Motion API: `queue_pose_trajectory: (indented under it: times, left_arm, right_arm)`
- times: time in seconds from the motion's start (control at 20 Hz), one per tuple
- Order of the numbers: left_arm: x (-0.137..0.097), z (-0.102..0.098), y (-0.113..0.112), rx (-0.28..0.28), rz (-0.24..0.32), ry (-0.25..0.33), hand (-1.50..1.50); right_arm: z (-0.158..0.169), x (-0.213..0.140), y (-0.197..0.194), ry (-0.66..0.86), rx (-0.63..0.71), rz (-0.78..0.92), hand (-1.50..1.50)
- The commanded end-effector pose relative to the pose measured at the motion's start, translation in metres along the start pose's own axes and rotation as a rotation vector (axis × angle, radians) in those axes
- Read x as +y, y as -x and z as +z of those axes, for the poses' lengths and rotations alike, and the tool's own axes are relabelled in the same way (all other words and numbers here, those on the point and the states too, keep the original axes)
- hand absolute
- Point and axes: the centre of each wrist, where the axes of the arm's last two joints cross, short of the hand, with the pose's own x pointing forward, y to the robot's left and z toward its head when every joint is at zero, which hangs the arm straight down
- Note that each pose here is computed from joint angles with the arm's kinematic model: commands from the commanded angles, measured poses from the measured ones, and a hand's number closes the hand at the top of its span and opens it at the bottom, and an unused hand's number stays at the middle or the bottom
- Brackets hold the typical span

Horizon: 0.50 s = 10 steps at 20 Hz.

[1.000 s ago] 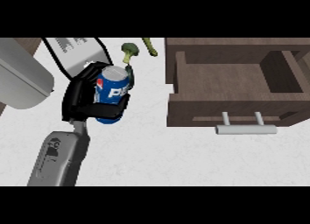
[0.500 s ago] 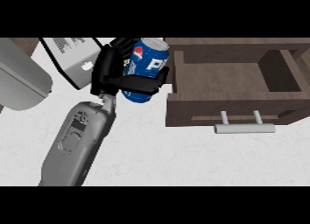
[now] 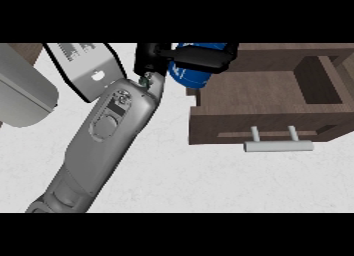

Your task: Pick up the can, place it into the drawer and close the drawer

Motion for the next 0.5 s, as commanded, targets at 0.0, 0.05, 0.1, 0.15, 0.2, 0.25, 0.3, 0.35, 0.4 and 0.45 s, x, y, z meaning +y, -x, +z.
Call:
queue_pose_trajectory:
  times: [0.0, 0.05, 0.1, 0.15, 0.2, 0.25, 0.3, 0.35, 0.4, 0.45]
  left_arm:
    - [-0.018, -0.024, -0.018, 0.0, -0.008, 0.011, 1.5]
    - [-0.014, -0.023, -0.018, 0.02, -0.008, 0.011, 1.5]
    - [-0.026, -0.026, -0.026, 0.019, -0.014, 0.008, 1.5]
    - [-0.027, -0.032, -0.03, 0.007, -0.018, 0.0, 1.5]
    - [-0.034, -0.026, -0.028, 0.013, -0.026, 0.002, 1.5]
    - [-0.047, -0.029, -0.039, 0.005, -0.044, -0.014, 1.5]
    - [-0.037, -0.036, -0.032, 0.028, -0.038, 0.002, 1.5]
    - [-0.038, -0.03, -0.027, 0.028, -0.035, 0.012, 1.5]
    - [-0.046, -0.042, -0.037, 0.041, -0.036, -0.024, 1.5]
    - [-0.046, -0.041, -0.029, 0.041, -0.051, -0.002, 1.5]
  right_arm:
    - [-0.001, 0.003, -0.001, 0.022, -0.012, -0.005, -1.5]
    - [0.008, 0.0, -0.016, 0.007, -0.001, -0.006, -1.5]
    - [0.0, 0.007, -0.004, 0.002, -0.013, -0.024, -1.5]
    - [-0.014, -0.016, -0.011, 0.018, 0.002, 0.012, -1.5]
    - [0.002, -0.001, 0.006, -0.003, -0.003, 0.006, -1.5]
    - [-0.007, 0.012, 0.005, -0.013, -0.004, -0.001, -1.5]
    - [-0.013, 0.006, 0.009, 0.018, -0.014, -0.003, -1.5]
    - [-0.009, -0.01, 0.005, 0.008, -0.009, -0.001, -1.5]
    - [-0.004, -0.002, -0.003, 0.0, -0.018, -0.004, -1.5]
    - [-0.014, -0.003, 0.004, 0.003, -0.013, -0.002, -1.5]
